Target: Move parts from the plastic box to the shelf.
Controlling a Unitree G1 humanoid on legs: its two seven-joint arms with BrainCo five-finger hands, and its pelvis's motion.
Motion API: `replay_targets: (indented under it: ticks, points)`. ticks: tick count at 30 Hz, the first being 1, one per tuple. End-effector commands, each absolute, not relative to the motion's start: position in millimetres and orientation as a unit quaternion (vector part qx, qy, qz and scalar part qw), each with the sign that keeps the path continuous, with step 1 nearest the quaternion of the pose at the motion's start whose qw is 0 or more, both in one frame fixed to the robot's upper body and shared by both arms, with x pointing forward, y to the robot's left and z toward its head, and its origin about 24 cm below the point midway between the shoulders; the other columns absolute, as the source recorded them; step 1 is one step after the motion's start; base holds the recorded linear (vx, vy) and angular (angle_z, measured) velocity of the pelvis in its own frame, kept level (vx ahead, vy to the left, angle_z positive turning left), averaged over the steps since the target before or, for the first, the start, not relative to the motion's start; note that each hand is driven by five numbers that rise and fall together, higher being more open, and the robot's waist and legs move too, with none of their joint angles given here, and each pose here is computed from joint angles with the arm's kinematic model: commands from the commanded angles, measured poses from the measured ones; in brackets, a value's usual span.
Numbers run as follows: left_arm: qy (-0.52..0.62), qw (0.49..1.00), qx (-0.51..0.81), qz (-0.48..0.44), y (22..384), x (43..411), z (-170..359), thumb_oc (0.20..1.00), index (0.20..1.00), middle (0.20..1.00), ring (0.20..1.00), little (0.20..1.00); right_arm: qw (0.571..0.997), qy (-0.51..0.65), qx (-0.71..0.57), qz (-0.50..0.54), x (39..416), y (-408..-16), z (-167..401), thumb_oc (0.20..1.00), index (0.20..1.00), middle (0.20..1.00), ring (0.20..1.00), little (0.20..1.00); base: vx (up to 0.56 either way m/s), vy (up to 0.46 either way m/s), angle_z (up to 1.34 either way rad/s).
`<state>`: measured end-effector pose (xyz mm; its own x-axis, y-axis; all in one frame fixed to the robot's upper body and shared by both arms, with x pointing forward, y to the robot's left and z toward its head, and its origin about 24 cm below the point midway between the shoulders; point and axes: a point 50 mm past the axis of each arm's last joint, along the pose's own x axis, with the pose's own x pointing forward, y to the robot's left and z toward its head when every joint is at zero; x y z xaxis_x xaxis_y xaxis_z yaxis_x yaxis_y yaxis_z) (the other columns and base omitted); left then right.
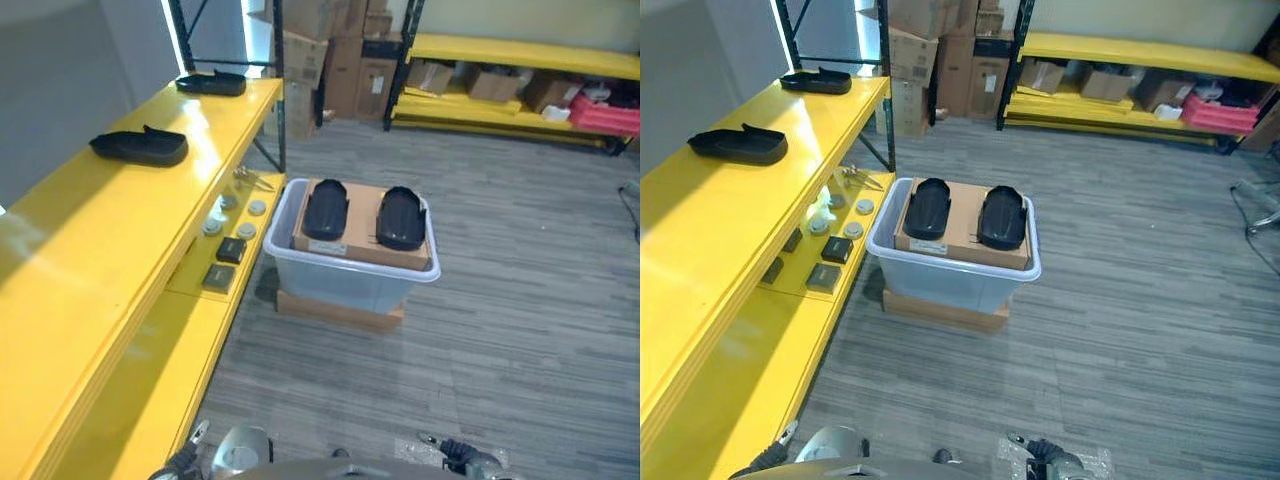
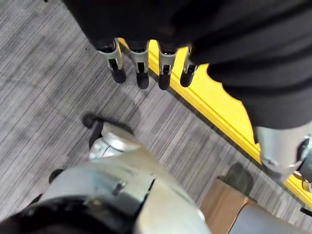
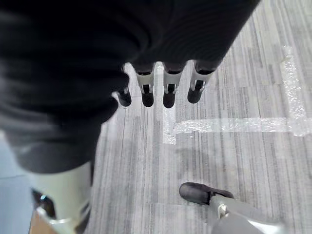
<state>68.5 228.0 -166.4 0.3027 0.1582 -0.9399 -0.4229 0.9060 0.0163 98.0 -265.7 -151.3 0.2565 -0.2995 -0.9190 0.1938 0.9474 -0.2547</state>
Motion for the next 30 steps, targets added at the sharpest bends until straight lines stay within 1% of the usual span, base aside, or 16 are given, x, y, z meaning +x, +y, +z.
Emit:
replay_targets:
  ticks: [1,4,9,13,16,18,21,23,26,28,29,30]
  points:
    - [0.551,0.806,-0.118,0.184,229.9,79.5,-163.9,1.000,1.000,1.000,1.000,1.000,0.777,0.602,-0.079,-0.167,84.0,-280.3,-149.6,1.000,1.000,1.000,1.000,1.000,0.32,0.161,0.39]
    - [0.555,0.802,-0.118,0.187,232.4,75.7,-163.8,1.000,1.000,1.000,1.000,1.000,0.779,0.600,-0.084,-0.162,81.6,-279.2,-150.1,1.000,1.000,1.000,1.000,1.000,0.27,0.110,0.20]
    - [0.553,0.792,-0.123,0.227,238.8,57.6,-165.4,1.000,1.000,1.000,1.000,1.000,0.800,0.581,-0.081,-0.125,101.9,-265.8,-149.6,1.000,1.000,1.000,1.000,1.000,0.31,0.070,-0.69]
    - [0.553,0.797,-0.100,0.223,243.7,58.5,-164.1,1.000,1.000,1.000,1.000,1.000,0.815,0.567,-0.064,-0.107,117.0,-247.7,-150.7,1.000,1.000,1.000,1.000,1.000,0.25,0.037,-0.43]
    - [0.552,0.805,-0.087,0.199,240.3,62.4,-164.1,1.000,1.000,1.000,1.000,1.000,0.824,0.555,-0.048,-0.107,123.7,-239.0,-150.7,1.000,1.000,1.000,1.000,1.000,0.14,0.002,-0.17]
    - [0.538,0.819,-0.083,0.181,239.9,78.7,-160.8,1.000,1.000,1.000,1.000,1.000,0.840,0.529,-0.036,-0.113,138.5,-234.5,-145.8,1.000,1.000,1.000,1.000,1.000,0.04,-0.185,0.05]
    - [0.528,0.827,-0.085,0.174,240.8,92.0,-157.6,1.000,1.000,1.000,1.000,1.000,0.850,0.513,-0.031,-0.119,148.5,-233.4,-141.8,1.000,1.000,1.000,1.000,1.000,0.00,-0.271,0.20]
    - [0.512,0.836,-0.088,0.176,244.5,108.5,-152.4,1.000,1.000,1.000,1.000,1.000,0.857,0.501,-0.026,-0.119,158.9,-232.5,-137.8,1.000,1.000,1.000,1.000,1.000,0.03,-0.487,0.20]
    - [0.508,0.835,-0.094,0.187,246.7,113.8,-150.4,1.000,1.000,1.000,1.000,1.000,0.856,0.504,-0.028,-0.112,157.2,-231.1,-138.7,1.000,1.000,1.000,1.000,1.000,0.15,-0.442,0.21]
    - [0.515,0.829,-0.096,0.197,245.0,105.3,-153.6,1.000,1.000,1.000,1.000,1.000,0.846,0.521,-0.034,-0.110,145.7,-232.3,-143.4,1.000,1.000,1.000,1.000,1.000,0.30,-0.575,0.45]
    - [0.524,0.824,-0.098,0.192,239.0,94.8,-157.8,1.000,1.000,1.000,1.000,1.000,0.839,0.530,-0.035,-0.117,137.0,-236.9,-145.7,1.000,1.000,1.000,1.000,1.000,0.22,-0.336,0.49]
    - [0.524,0.824,-0.098,0.193,238.0,93.0,-158.4,1.000,1.000,1.000,1.000,1.000,0.838,0.531,-0.035,-0.119,135.5,-238.1,-146.0,1.000,1.000,1.000,1.000,1.000,0.23,-0.349,0.49]
